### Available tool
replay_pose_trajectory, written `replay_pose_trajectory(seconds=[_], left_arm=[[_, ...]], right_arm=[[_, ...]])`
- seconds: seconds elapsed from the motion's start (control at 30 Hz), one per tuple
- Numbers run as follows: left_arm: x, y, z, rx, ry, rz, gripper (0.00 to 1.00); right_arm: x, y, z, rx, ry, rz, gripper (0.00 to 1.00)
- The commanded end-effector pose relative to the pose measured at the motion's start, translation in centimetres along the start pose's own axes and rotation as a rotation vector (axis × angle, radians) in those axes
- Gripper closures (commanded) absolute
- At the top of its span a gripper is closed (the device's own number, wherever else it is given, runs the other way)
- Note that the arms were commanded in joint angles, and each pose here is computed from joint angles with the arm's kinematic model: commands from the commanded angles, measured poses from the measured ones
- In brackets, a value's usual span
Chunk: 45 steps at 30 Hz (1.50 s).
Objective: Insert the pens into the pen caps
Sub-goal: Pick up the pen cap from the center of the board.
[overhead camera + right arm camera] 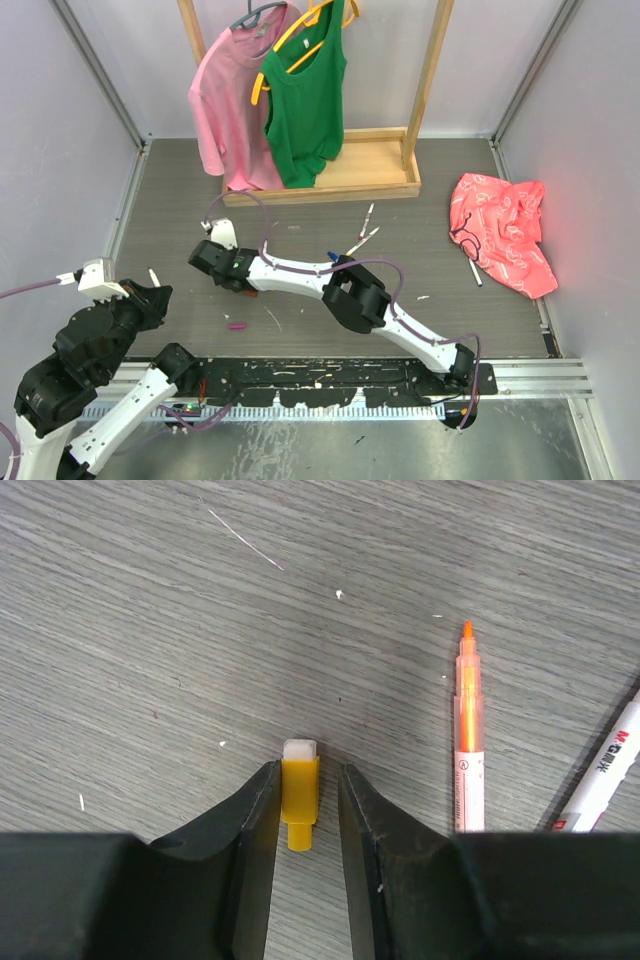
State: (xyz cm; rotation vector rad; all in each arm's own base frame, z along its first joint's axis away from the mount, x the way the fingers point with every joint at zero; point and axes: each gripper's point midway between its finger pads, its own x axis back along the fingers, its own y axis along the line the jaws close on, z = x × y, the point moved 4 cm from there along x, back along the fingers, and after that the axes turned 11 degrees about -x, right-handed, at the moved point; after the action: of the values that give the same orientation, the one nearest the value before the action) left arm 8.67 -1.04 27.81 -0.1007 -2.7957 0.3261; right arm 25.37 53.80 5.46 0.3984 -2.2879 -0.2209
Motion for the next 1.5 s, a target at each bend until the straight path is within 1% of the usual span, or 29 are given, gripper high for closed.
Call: replay_pose_trajectory(seconds=[0.0,0.4,0.63,0.73,0.87,1.0,1.1,1.17,1.33,1.47], left_arm=[[-0.2,-0.2,-0.8,0.016,-0.034,-0.002,1.0],[-0.2,0.0,-0.7,0.014,-0.039,-0.01,1.0],[-0.2,0.0,-0.7,0.012,-0.037,-0.015,1.0],[-0.2,0.1,-0.7,0.012,-0.038,-0.018,1.0],[-0.1,0.2,-0.7,0.016,-0.044,-0.021,1.0],[0.0,0.4,-0.7,0.022,-0.056,-0.024,1.0],[0.1,0.4,-0.7,0.024,-0.061,-0.016,1.0],[0.1,0.2,-0.7,0.017,-0.068,0.0,1.0],[0.2,0.5,-0.9,0.016,-0.104,-0.001,1.0],[0.0,0.0,-1.0,0.002,-0.108,0.035,1.0]], right_arm=[[-0.6,-2.8,2.9,0.134,0.088,0.1,0.65],[-1.5,-2.5,4.1,0.234,0.149,0.052,0.66],[-1.8,-3.0,4.7,0.264,0.169,0.07,0.74],[-1.7,-2.9,4.3,0.263,0.155,0.068,0.78],[-1.0,-1.7,3.1,0.263,0.138,0.018,0.83],[0.5,0.5,1.3,0.256,0.104,-0.101,0.84],[2.5,2.3,-1.2,0.213,0.035,-0.191,0.86],[4.7,3.3,-3.6,0.173,-0.027,-0.245,0.87],[7.8,3.6,-6.5,0.105,-0.114,-0.311,0.89],[10.1,2.7,-7.5,0.089,-0.152,-0.35,0.89]])
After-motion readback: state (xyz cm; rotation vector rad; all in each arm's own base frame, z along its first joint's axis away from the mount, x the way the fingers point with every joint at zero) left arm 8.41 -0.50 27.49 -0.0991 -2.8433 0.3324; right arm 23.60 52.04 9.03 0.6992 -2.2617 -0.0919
